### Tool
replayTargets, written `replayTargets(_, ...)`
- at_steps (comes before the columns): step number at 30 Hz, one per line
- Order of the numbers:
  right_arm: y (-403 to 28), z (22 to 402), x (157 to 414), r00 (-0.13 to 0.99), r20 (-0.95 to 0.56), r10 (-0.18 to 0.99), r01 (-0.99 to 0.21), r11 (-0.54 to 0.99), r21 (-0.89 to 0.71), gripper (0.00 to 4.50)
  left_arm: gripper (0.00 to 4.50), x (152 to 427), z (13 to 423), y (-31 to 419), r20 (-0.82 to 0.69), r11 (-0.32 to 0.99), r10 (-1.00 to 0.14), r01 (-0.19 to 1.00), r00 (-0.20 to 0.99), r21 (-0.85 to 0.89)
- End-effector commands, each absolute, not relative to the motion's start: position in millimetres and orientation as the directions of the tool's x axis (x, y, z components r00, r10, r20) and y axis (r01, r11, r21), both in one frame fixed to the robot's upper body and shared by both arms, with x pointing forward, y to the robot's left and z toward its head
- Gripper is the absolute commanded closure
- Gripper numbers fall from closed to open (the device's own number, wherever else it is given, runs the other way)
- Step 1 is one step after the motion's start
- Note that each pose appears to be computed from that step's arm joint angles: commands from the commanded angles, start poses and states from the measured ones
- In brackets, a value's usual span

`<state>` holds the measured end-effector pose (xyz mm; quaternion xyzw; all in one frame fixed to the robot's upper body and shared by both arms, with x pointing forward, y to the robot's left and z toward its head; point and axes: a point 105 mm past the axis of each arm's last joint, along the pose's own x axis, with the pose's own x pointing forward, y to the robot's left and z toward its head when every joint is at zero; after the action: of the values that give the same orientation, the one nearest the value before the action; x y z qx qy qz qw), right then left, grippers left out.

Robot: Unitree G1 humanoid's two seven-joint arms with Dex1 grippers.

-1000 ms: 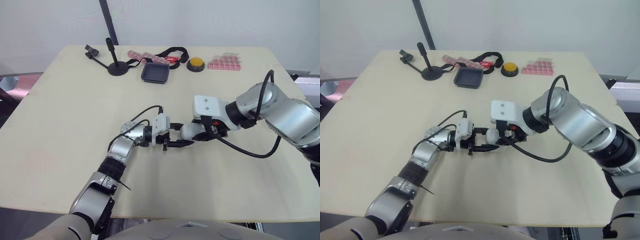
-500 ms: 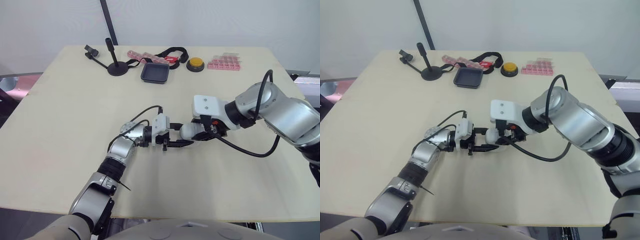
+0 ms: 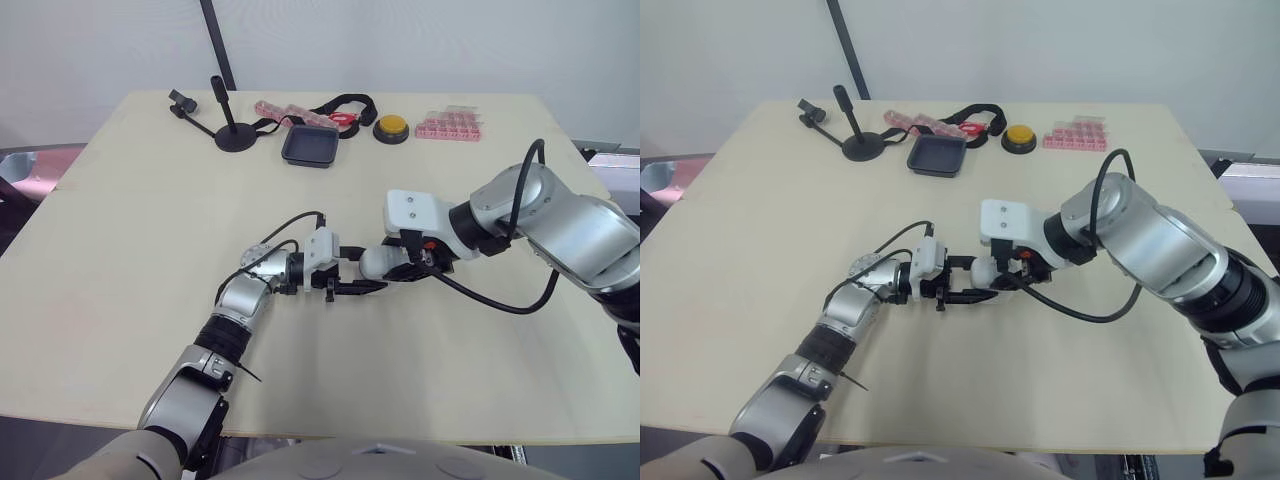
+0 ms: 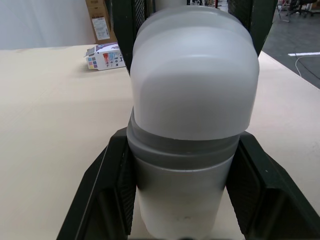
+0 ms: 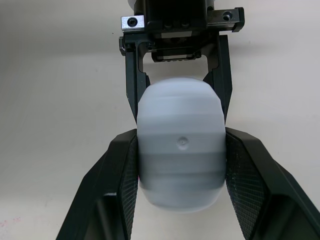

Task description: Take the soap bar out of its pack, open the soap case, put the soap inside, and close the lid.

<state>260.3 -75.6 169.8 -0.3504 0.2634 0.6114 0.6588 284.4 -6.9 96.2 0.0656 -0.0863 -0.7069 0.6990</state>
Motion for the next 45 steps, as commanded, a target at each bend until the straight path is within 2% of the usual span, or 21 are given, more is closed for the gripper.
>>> replayTargets(1,-84,144,257,0.045,-0.819,0.571,-0.999,0.037,-0.029,2.55,2.58,282,105,-10,0.05,-0.011,-0.998,0.97,-0.024,0.244)
replayTargets(10,-82,142,255,0.027,-0.814,0.581,-0.999,0.043,-0.002,2.55,2.58,281,105,-10,0.05,-0.011,-0.998,0.97,-0.024,0.243)
replayTargets(12,-82,142,255,0.026,-0.813,0.581,-0.999,0.04,-0.004,1.51,2.58,281,105,-10,0.051,-0.011,-0.998,0.97,-0.024,0.242)
replayTargets(16,-80,144,258,0.053,-0.806,0.59,-0.999,0.034,-0.04,0.22,2.58,280,104,-10,0.051,-0.011,-0.998,0.971,-0.023,0.239)
replayTargets(17,-80,144,259,0.055,-0.804,0.592,-0.998,0.034,-0.044,0.02,2.58,280,104,-10,0.05,-0.01,-0.998,0.971,-0.023,0.239)
replayTargets(35,-82,166,268,0.131,-0.772,0.621,-0.991,0.058,-0.122,0.02,2.58,279,104,-11,0.048,-0.018,-0.998,0.97,-0.031,0.241)
replayTargets(45,-97,178,263,0.157,-0.754,0.638,-0.988,0.093,-0.127,0.02,2.58,280,104,-10,0.044,-0.019,-0.999,0.971,-0.03,0.239)
